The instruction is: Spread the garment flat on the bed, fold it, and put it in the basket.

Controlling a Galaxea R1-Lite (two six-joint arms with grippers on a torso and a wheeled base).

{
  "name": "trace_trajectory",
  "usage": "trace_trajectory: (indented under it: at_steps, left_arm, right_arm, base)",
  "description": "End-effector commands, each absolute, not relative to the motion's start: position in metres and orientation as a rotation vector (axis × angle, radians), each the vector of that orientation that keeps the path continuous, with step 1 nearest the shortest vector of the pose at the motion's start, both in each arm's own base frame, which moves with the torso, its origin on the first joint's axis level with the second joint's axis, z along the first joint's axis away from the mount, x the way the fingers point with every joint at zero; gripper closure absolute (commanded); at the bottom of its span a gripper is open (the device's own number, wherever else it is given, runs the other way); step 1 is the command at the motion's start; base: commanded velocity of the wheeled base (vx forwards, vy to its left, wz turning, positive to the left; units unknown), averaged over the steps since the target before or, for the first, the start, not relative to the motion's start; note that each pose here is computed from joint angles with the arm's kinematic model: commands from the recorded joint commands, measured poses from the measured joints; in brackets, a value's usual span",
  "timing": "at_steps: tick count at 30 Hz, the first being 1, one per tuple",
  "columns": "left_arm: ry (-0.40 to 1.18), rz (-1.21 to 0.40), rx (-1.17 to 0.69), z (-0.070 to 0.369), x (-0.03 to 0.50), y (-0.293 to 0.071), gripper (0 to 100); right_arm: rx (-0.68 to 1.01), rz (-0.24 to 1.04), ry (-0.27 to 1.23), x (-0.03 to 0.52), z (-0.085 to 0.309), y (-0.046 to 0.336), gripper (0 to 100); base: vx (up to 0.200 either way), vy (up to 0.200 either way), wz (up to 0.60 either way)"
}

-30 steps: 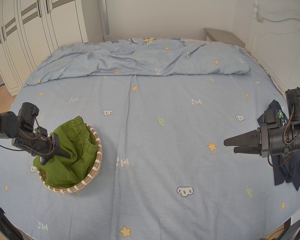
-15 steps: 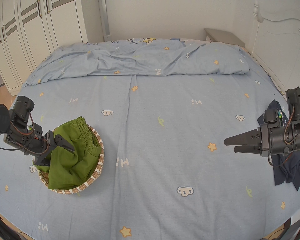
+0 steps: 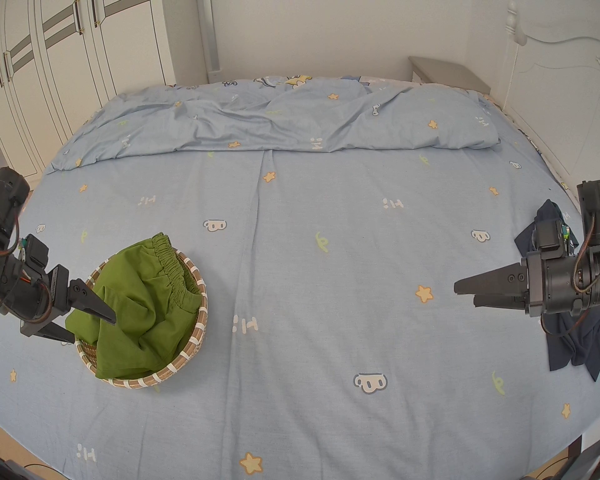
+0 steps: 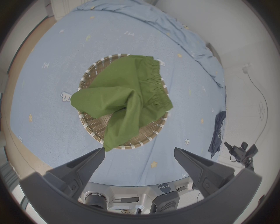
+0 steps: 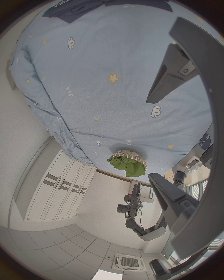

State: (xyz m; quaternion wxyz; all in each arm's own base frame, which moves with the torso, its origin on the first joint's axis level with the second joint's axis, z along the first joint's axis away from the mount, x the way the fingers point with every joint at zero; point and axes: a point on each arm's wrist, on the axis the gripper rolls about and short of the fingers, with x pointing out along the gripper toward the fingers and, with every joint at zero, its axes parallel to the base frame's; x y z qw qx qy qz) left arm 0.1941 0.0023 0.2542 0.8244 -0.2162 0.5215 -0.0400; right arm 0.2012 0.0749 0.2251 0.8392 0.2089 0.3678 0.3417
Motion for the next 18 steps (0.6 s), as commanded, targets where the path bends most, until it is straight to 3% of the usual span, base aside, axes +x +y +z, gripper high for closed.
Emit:
trace_trajectory:
  at_steps: [1, 6, 10, 18]
  left_arm:
    - [0.987, -0.157, -0.423, 0.269, 0.129, -0.015, 0]
    - [0.785, -0.155, -0.415, 0.249, 0.053, -0.014, 0]
    - [0.586, -0.037, -0.413, 0.231, -0.005, 0.002, 0]
    - [0.403, 0.224, -0.475, 0.169, -0.064, -0.002, 0]
  right_arm:
    - [0.395, 0.729, 0.684, 0.156, 0.228, 0.061, 0]
    - [0.297, 0.655, 0.572, 0.097, 0.21, 0.04, 0]
    - [0.231, 0.688, 0.494, 0.05, 0.183, 0.027, 0]
    - [0.23, 0.617, 0.457, 0.006, 0.155, 0.011, 0]
  base:
    - [0.0, 0.0, 0.0]
    - [0.0, 0.0, 0.0]
    - [0.0, 0.0, 0.0]
    - [0.0, 0.0, 0.0]
